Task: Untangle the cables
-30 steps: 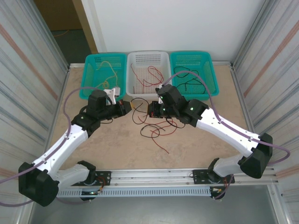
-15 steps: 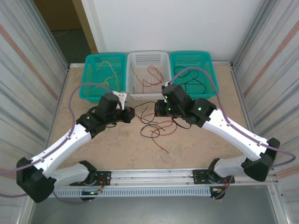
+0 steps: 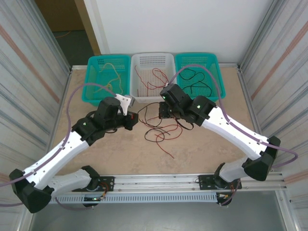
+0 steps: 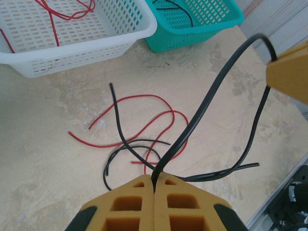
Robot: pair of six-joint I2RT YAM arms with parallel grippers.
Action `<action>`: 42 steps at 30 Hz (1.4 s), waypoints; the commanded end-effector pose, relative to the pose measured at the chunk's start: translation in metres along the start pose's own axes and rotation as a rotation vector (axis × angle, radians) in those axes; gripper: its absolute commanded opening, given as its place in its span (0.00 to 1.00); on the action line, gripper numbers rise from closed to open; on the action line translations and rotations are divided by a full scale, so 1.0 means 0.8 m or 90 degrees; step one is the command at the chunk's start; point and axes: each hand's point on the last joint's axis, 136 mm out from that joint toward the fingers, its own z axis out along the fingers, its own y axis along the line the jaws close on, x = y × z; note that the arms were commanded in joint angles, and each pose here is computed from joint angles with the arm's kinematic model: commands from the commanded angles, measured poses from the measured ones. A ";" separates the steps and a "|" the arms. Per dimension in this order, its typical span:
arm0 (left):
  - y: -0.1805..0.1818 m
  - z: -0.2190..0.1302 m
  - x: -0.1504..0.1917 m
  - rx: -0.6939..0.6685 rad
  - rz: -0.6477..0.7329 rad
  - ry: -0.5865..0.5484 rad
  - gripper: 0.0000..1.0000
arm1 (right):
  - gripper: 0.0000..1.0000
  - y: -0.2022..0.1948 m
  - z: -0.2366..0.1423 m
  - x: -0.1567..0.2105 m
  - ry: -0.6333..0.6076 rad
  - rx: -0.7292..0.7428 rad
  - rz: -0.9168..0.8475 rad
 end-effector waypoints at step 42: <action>0.027 0.024 -0.030 0.253 -0.491 -0.075 0.38 | 0.00 0.057 -0.062 -0.025 -0.092 -0.390 0.162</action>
